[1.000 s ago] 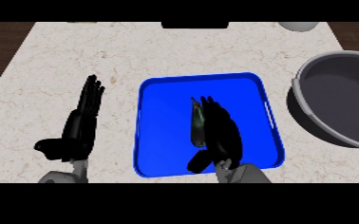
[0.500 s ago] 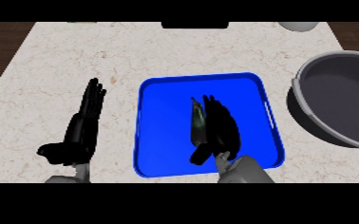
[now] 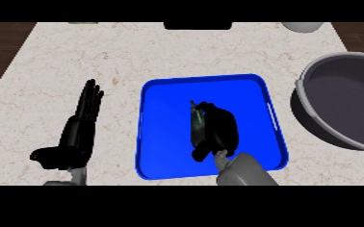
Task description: Pick the eggplant from the tray and place it in the pot
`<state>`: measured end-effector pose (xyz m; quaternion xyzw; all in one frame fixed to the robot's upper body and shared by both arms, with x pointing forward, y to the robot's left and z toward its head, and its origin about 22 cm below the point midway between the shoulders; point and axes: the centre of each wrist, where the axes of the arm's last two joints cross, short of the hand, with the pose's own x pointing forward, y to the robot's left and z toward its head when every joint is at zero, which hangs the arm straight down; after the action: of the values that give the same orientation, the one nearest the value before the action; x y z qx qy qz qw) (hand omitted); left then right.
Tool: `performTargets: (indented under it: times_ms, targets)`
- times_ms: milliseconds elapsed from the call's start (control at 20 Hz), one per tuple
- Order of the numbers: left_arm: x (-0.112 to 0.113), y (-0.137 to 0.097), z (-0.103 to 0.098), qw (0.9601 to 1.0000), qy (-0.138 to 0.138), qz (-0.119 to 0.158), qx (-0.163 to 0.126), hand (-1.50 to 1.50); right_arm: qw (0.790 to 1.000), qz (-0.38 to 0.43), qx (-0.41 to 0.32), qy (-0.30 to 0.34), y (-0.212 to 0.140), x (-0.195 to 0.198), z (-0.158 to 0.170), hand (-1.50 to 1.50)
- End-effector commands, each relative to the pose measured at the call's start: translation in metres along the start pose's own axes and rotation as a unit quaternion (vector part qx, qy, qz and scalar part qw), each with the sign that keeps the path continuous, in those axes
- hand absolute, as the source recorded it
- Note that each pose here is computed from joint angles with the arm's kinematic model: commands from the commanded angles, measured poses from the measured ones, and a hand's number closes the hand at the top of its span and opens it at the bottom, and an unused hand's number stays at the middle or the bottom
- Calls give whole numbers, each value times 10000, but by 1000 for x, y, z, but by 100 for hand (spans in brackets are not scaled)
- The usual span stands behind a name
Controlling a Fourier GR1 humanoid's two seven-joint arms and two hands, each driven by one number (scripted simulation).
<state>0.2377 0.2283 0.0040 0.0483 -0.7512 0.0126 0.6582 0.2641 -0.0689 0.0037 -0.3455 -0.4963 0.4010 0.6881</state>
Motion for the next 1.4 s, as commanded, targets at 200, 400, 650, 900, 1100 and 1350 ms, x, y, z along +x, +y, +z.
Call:
performTargets:
  times_ms: [200, 400, 650, 900, 1100, 1350]
  targets:
    - [5, -7, 5, 10000, 43, 15, 44, 0, 9989, 239, -380, -155, -1, -1, -9, 150]
    - [16, -11, -9, 10000, 38, 82, -20, 0, 9966, 255, -707, -333, -1, 2, 6, 150]
    - [-12, 0, -11, 10000, 5, 49, -7, 0, 9931, 735, -751, -512, -25, -1, -17, 150]
    - [6, -1, -3, 10000, -21, -80, 1, 0, 9875, 1136, -765, -779, -50, -12, -33, 150]
    - [-4, 9, 4, 10000, -3, 8, 62, 0, 9770, 855, -1650, -1049, -86, 17, -8, 150]
    - [1, 11, -2, 10000, 35, -65, 27, 0, 9565, 900, -2585, -1011, -88, 27, 17, 150]
